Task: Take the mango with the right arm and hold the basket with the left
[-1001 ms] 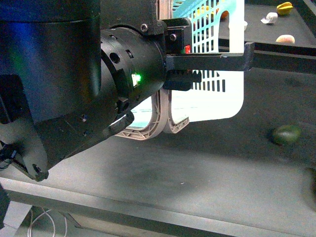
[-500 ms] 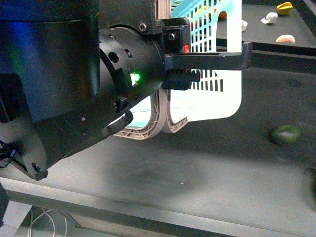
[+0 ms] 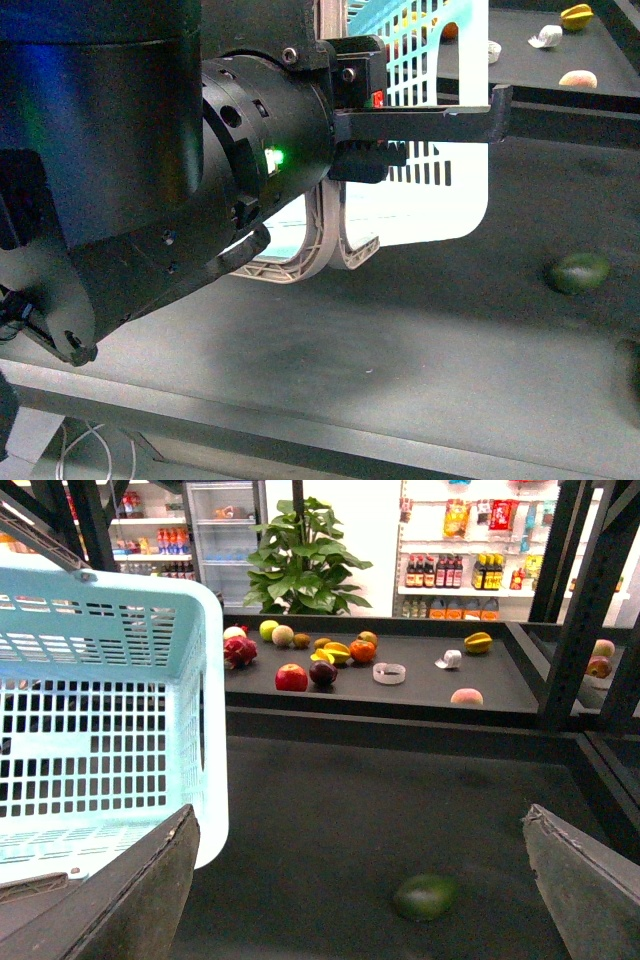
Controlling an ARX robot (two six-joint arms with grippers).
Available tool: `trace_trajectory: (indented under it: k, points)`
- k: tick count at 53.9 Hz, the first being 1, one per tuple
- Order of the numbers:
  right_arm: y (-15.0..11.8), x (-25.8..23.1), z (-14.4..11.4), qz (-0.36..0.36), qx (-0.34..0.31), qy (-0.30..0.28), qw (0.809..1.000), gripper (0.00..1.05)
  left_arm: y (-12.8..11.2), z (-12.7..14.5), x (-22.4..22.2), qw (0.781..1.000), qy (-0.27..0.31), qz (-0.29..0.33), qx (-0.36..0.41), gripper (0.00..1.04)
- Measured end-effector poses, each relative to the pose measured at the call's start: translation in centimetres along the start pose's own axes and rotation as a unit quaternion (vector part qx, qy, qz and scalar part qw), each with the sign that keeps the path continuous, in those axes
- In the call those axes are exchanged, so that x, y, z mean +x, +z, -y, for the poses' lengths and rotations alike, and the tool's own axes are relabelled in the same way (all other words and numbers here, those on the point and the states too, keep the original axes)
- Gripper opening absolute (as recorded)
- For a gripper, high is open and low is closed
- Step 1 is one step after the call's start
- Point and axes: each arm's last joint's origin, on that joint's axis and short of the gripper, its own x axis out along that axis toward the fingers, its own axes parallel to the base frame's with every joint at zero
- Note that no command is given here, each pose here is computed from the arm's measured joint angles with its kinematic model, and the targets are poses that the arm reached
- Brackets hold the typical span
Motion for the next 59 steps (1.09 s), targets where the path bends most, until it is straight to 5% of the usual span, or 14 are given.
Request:
trace_trajectory:
  k: [9, 26, 59]
  points:
    - [-0.4, 1.0, 0.5, -0.031, 0.011, -0.09, 0.995, 0.96, 0.0, 0.0, 0.0, 1.0, 0.0, 0.0, 0.0, 0.05]
    - [-0.9, 5.8, 3.2, -0.073, 0.031, -0.102, 0.992, 0.96, 0.0, 0.0, 0.0, 1.0, 0.0, 0.0, 0.004, 0.05]
    - [-11.9, 16.0, 9.5, -0.263, 0.069, -0.163, 0.949, 0.96, 0.0, 0.0, 0.0, 1.0, 0.0, 0.0, 0.005, 0.05]
